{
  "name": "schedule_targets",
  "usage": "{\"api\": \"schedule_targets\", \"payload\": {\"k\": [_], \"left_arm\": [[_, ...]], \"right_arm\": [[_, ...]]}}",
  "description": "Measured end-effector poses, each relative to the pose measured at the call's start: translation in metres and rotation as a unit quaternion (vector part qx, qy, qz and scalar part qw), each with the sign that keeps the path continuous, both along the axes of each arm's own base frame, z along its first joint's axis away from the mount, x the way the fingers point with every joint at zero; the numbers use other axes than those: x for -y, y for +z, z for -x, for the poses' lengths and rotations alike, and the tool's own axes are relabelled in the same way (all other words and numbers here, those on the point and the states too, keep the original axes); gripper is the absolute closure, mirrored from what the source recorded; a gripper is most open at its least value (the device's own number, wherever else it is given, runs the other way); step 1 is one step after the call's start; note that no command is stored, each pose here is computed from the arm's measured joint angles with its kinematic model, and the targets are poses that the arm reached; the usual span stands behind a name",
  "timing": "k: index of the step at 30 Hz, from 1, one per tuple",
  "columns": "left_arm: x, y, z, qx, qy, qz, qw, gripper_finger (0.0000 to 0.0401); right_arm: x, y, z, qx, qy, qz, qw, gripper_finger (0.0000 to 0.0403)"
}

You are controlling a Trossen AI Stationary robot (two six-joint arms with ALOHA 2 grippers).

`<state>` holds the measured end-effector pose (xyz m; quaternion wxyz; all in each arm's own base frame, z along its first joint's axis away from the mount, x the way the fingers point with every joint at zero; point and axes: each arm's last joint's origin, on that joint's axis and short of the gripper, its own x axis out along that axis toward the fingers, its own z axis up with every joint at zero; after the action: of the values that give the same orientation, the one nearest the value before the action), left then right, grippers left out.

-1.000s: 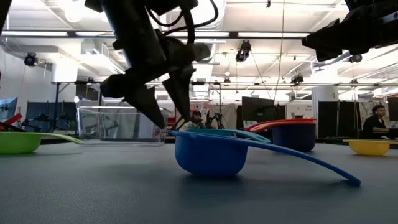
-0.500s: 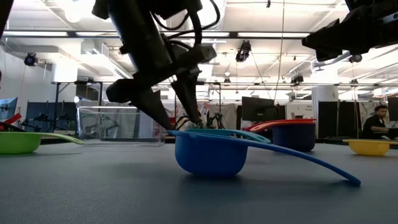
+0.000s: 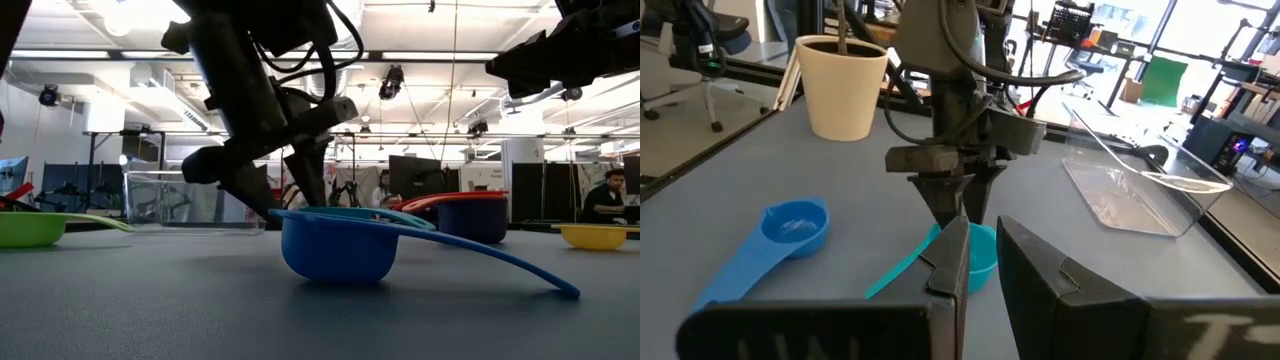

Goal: Nest measuring cups in basket
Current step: Stack the light blue measuring cup on top of the red measuring cup

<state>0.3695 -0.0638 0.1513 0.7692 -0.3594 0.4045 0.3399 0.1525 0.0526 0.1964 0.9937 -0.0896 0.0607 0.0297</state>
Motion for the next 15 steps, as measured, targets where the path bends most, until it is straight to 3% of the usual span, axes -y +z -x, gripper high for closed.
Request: {"api": "schedule_targets", "payload": {"k": [4, 12, 15], "left_arm": [[-0.004, 0.0, -0.001, -0.004, -0.01, -0.006, 1.0, 0.0225], [-0.019, 0.0, -0.003, -0.022, -0.06, -0.03, 0.998, 0.038], [-0.026, 0.0, -0.004, -0.031, -0.09, -0.048, 0.994, 0.0392]], "right_arm": [[0.0, 0.0, 0.0, 0.0, 0.0, 0.0, 1.0, 0.036], [0.0, 0.0, 0.0, 0.0, 0.0, 0.0, 1.0, 0.036], [0.0, 0.0, 0.0, 0.0, 0.0, 0.0, 1.0, 0.036]]}}
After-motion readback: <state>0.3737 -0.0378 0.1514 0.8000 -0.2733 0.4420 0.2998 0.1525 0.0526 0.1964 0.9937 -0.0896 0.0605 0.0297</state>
